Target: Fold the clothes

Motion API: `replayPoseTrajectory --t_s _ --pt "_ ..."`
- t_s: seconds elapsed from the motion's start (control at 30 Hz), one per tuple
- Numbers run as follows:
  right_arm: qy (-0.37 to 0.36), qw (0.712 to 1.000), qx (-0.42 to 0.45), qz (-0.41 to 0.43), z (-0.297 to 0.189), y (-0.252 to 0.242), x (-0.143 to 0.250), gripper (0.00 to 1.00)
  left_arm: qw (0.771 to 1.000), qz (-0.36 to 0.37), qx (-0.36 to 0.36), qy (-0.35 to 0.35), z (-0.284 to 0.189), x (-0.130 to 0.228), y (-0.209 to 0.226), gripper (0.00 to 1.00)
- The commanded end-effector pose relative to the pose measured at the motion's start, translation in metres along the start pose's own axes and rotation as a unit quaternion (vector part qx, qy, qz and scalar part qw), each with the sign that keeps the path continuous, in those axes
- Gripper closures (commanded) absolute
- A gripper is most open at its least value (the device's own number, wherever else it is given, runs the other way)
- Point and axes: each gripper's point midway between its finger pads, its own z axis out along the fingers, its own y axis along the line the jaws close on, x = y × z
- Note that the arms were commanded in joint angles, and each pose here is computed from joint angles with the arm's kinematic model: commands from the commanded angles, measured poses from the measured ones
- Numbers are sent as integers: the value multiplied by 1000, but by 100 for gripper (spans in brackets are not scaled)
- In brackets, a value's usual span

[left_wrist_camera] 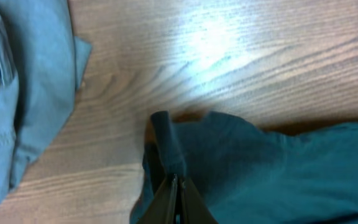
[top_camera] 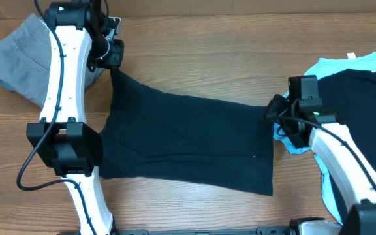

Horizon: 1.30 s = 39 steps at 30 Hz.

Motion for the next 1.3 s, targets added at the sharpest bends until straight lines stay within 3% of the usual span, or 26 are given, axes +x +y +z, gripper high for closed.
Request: replayPoseTrajectory --t_s 0.0,0.43,0.77,1.27 --pt "-17 1000 20 3 -14 -6 -8 96 1000 4 -7 -6 -11 1 3 96" --pt "94 991 89 20 -22 -39 47 96 992 -17 -1 121 -4 61 0 96" --pt "171 982 81 0 -31 -41 79 96 966 -43 6 257 39 128 3 95" --pt "231 967 103 3 -42 -54 108 96 970 -55 12 237 33 200 -4 96"
